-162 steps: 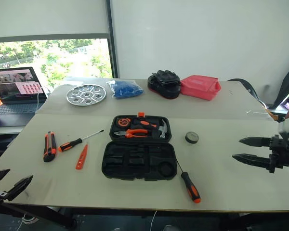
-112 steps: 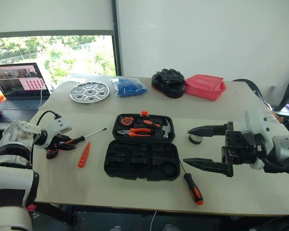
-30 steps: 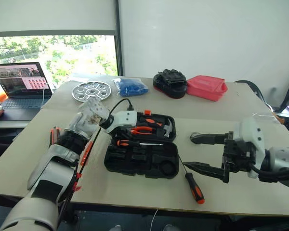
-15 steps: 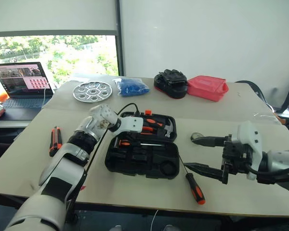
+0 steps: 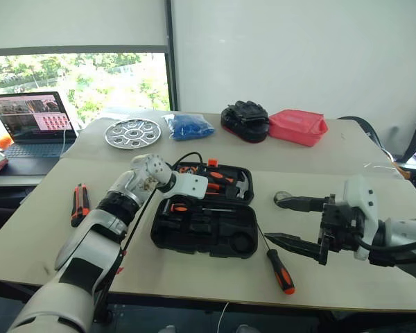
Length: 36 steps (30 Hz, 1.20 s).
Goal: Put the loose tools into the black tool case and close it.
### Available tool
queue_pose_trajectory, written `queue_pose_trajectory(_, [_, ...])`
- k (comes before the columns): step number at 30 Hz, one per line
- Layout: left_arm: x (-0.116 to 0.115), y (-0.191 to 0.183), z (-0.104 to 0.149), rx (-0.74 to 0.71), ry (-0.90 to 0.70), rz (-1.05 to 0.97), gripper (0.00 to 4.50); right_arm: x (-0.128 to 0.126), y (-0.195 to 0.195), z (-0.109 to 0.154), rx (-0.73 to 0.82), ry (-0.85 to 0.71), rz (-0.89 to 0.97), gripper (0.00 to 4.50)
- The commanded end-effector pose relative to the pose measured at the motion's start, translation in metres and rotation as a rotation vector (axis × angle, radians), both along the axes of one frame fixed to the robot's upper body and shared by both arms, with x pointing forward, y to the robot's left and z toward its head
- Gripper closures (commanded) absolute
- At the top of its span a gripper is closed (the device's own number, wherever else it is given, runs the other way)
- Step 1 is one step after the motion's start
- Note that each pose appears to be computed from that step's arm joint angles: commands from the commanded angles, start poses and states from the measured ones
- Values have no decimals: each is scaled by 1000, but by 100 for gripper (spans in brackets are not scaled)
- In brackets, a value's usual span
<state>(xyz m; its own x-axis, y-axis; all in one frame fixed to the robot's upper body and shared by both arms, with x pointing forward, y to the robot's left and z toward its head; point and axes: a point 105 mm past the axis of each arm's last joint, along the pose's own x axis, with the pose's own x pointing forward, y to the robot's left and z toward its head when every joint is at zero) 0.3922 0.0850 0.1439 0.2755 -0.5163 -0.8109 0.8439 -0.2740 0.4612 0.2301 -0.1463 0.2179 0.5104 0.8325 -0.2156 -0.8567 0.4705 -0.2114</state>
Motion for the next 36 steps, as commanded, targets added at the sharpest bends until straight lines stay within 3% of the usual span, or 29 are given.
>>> queue_pose_trajectory(1, [-6, 0, -21, 58, 60, -20, 448, 2, -2, 9, 8, -55, -12, 0])
queue_pose_trajectory(7, [-6, -8, -16, -6, 68, -31, 448, 4, -4, 7, 0, -52, -27, 0])
queue_pose_trajectory(12, [-3, -13, 49, -392, 165, 57, 448, 9, -16, 9, -9, -53, -93, 0])
queue_pose_trajectory(15, [-12, -4, 83, -548, 245, 63, 448, 9, -25, 10, -14, -48, -143, 0])
queue_pose_trajectory(18, [-36, 7, 113, -664, 376, 9, 381, 1, -35, 9, -14, -28, -187, 0])
queue_pose_trajectory(20, [-56, 11, 126, -711, 454, -44, 294, -6, -44, 5, -20, -9, -227, 0])
queue_pose_trajectory(21, [-64, 11, 130, -722, 480, -69, 276, -10, -50, 2, -24, 2, -252, 0])
queue_pose_trajectory(25, [-88, 8, 141, -747, 601, -140, 139, -30, -82, -18, -38, 68, -415, 0])
queue_pose_trajectory(29, [-96, 4, 136, -708, 623, -183, 9, -64, -105, -39, -84, 156, -540, 0])
queue_pose_trajectory(33, [-95, 2, 128, -676, 621, -200, 4, -99, -109, -49, -101, 247, -611, 0])
queue_pose_trajectory(36, [-93, 0, 125, -660, 614, -211, 4, -111, -100, -50, -98, 274, -603, 0])
